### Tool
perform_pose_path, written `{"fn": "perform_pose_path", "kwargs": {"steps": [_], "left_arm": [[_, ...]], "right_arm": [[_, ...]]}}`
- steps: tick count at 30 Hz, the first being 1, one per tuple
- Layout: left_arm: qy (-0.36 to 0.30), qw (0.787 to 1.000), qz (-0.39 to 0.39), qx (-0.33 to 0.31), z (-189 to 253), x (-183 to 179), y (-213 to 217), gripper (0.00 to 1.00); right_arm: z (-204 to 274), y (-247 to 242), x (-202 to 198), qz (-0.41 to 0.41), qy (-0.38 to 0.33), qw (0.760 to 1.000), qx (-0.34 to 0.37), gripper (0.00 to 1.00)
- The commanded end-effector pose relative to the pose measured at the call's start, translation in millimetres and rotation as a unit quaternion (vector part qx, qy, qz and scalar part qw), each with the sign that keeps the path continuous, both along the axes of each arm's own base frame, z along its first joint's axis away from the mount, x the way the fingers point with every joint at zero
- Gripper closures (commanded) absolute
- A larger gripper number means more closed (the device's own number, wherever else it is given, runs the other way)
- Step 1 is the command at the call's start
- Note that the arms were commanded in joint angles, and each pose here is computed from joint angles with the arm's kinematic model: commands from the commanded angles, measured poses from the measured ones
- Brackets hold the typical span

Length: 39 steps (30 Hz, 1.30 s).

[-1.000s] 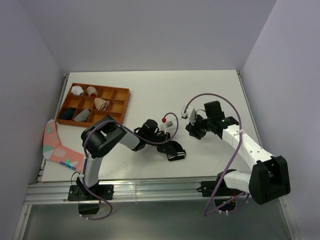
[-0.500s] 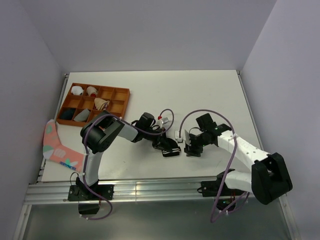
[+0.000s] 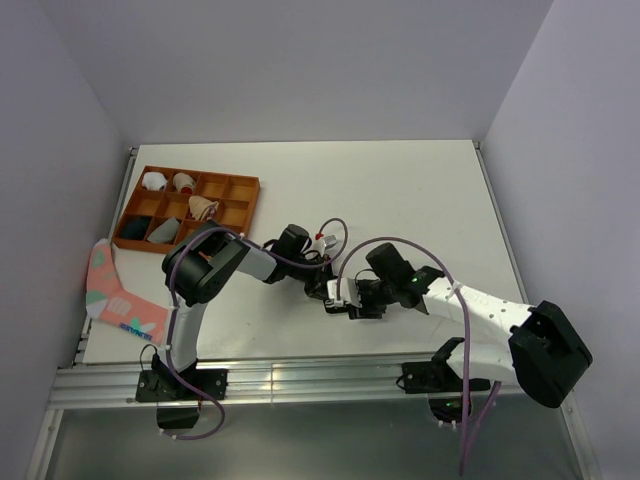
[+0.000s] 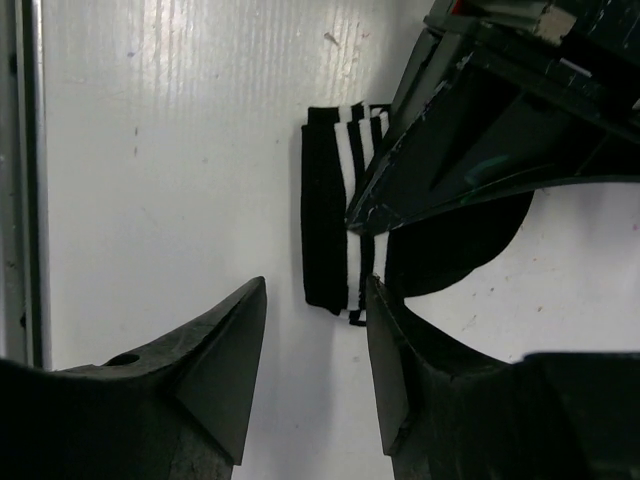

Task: Roll the socks
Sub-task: Roll the sock at the center of the board.

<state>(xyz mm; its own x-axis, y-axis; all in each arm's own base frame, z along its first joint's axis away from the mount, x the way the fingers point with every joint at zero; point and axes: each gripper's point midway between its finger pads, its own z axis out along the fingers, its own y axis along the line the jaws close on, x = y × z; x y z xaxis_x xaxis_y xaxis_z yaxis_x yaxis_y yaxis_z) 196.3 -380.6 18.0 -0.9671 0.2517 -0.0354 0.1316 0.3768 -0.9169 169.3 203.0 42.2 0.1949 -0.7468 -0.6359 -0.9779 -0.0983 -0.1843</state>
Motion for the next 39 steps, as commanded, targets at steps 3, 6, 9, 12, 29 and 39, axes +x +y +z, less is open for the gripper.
{"fn": "perform_pose_path", "kwargs": {"steps": [3, 6, 9, 12, 29, 39], "left_arm": [[0.034, 0.995, 0.028, 0.092, -49.9, -7.9, 20.8, 1.0], [0.038, 0.995, 0.028, 0.092, -50.2, -8.3, 20.4, 1.0], [0.038, 0.995, 0.027, 0.086, -48.7, -8.0, 19.1, 1.0], [0.037, 0.996, 0.027, 0.08, -44.8, -7.1, 17.4, 1.0], [0.041, 0.998, 0.013, 0.052, -31.5, -15.7, 14.1, 1.0], [-0.022, 0.994, 0.097, 0.043, -11.7, 14.0, 21.0, 0.93]], "right_arm": [[-4.8, 9.1, 9.2, -0.003, -0.021, 1.0, -0.004, 0.5], [-11.2, 7.7, 7.6, 0.0, -0.012, 1.0, -0.014, 0.5], [-16.0, 6.9, 7.7, -0.001, -0.008, 1.0, -0.025, 0.51], [-19.4, 5.8, 9.1, -0.006, -0.002, 0.999, -0.034, 0.52], [-27.9, 11.0, 25.0, -0.051, 0.034, 0.995, -0.073, 0.64], [-30.6, 9.8, -1.4, -0.049, 0.131, 0.986, -0.091, 0.9]]}}
